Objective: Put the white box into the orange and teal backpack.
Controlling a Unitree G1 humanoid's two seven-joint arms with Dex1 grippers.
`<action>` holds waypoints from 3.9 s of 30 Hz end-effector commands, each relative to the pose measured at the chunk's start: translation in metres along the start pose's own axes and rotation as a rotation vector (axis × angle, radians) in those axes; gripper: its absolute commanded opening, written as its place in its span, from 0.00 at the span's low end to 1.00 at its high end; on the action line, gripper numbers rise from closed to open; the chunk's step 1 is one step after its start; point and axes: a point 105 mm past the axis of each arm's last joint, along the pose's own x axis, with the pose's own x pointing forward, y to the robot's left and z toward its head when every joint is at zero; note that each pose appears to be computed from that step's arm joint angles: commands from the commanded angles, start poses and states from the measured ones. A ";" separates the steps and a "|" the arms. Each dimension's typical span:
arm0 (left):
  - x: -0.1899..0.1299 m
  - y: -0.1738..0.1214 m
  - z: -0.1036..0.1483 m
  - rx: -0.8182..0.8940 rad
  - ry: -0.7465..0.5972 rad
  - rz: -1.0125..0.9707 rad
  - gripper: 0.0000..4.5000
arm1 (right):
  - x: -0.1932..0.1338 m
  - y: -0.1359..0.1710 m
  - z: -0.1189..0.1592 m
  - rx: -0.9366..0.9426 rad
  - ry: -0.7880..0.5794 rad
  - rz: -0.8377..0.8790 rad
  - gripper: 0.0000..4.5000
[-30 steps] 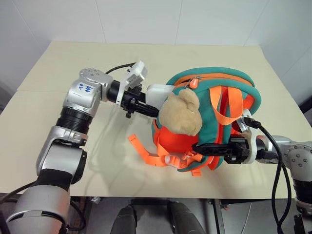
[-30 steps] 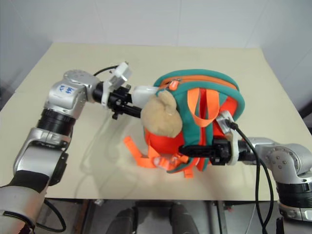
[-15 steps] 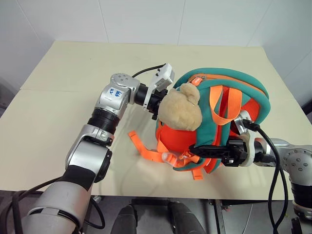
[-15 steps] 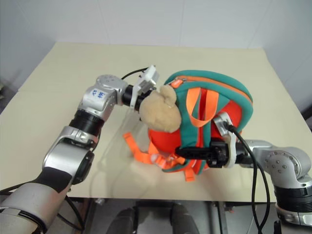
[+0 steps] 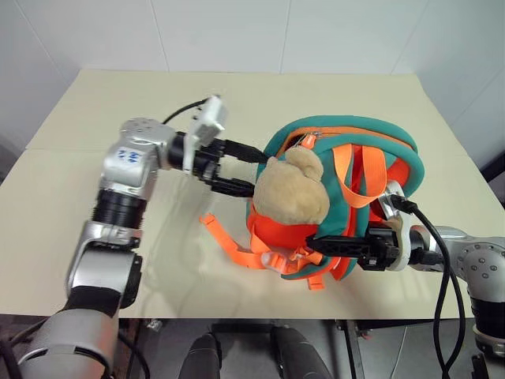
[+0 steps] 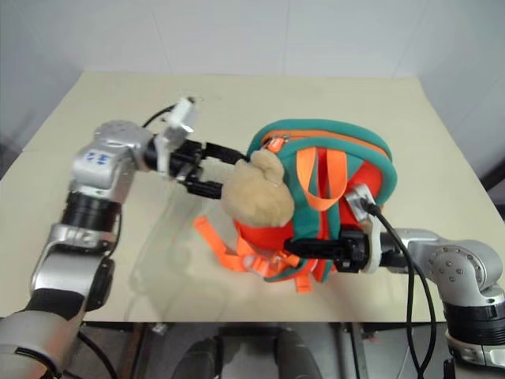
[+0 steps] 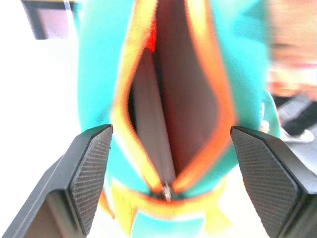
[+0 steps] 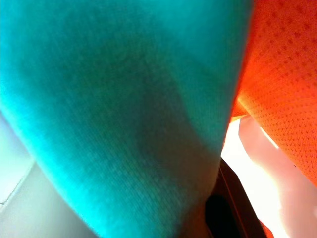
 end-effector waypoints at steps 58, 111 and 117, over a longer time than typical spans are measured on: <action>0.042 -0.027 0.026 0.360 0.083 0.089 0.23 | 0.006 0.000 0.006 -0.054 -0.013 0.042 0.05; -0.049 -0.052 -0.089 0.015 0.019 0.455 0.69 | -0.033 -0.026 0.024 -0.597 -0.087 -0.445 0.78; -0.070 -0.071 -0.093 -0.027 0.021 0.484 1.00 | -0.065 -0.009 0.023 -0.610 -0.063 -0.541 1.00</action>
